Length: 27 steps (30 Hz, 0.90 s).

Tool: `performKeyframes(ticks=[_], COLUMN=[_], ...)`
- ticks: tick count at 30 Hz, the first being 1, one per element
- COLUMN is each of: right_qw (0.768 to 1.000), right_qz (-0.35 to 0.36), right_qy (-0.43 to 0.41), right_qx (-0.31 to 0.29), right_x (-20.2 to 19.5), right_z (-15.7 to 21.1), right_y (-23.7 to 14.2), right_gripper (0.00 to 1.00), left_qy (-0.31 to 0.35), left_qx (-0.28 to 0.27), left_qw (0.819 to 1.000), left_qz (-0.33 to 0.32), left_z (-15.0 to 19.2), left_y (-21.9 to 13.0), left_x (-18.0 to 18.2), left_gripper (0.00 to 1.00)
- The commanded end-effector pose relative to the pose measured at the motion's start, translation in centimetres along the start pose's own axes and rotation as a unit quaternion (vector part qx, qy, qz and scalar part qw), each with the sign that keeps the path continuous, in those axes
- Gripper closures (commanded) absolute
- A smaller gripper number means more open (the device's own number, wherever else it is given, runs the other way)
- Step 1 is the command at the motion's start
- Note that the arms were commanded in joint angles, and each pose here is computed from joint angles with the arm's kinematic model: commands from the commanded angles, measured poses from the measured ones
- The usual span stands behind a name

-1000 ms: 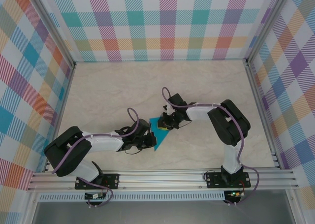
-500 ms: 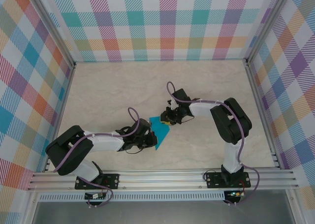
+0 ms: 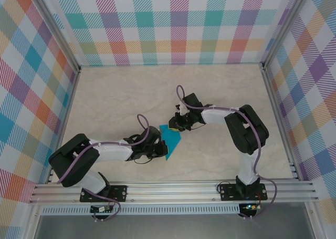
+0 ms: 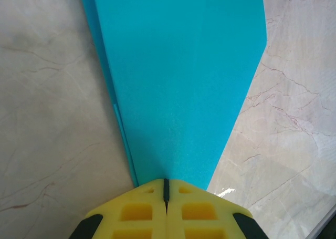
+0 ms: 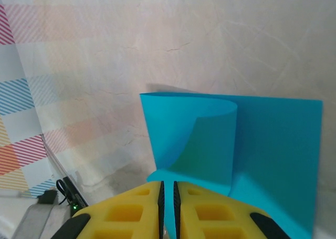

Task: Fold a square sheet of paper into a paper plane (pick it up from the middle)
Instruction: Fourth fold the wing at the center of the table.

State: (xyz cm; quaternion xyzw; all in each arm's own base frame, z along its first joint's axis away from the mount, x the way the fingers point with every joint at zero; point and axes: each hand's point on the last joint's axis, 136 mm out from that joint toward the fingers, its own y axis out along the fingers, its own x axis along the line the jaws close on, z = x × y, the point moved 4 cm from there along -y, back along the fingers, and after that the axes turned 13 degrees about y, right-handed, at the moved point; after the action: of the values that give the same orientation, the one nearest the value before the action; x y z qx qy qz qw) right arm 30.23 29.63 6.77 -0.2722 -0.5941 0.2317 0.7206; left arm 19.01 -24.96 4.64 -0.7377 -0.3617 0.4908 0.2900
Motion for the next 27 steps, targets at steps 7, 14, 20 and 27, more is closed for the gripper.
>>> performKeyframes(ticks=[7,14,20,27], right_qw=[0.998,0.996,0.996,0.996], right_qz=[0.054,0.071,0.066,0.053], right_qy=[-0.004,0.008,0.023,0.015], right_qx=[-0.028,-0.055,-0.06,-0.071], right_x=[-1.1,-1.9,-3.2,-3.0], right_z=[-2.3,-4.2,-5.3,-6.2], right_y=[1.5,1.6,1.9,0.7], right_gripper=[0.85,0.84,0.84,0.83], left_qy=[-0.016,-0.017,-0.016,-0.016], left_qx=[0.118,0.122,0.125,0.129], left_qw=[0.985,0.985,0.984,0.984], left_qz=[-0.122,-0.125,-0.126,-0.123], left_z=[6.1,6.5,6.6,6.7], left_y=[-0.1,-0.1,-0.1,0.0], left_x=[5.7,6.0,6.1,6.0], left_gripper=[1.0,1.0,1.0,1.0])
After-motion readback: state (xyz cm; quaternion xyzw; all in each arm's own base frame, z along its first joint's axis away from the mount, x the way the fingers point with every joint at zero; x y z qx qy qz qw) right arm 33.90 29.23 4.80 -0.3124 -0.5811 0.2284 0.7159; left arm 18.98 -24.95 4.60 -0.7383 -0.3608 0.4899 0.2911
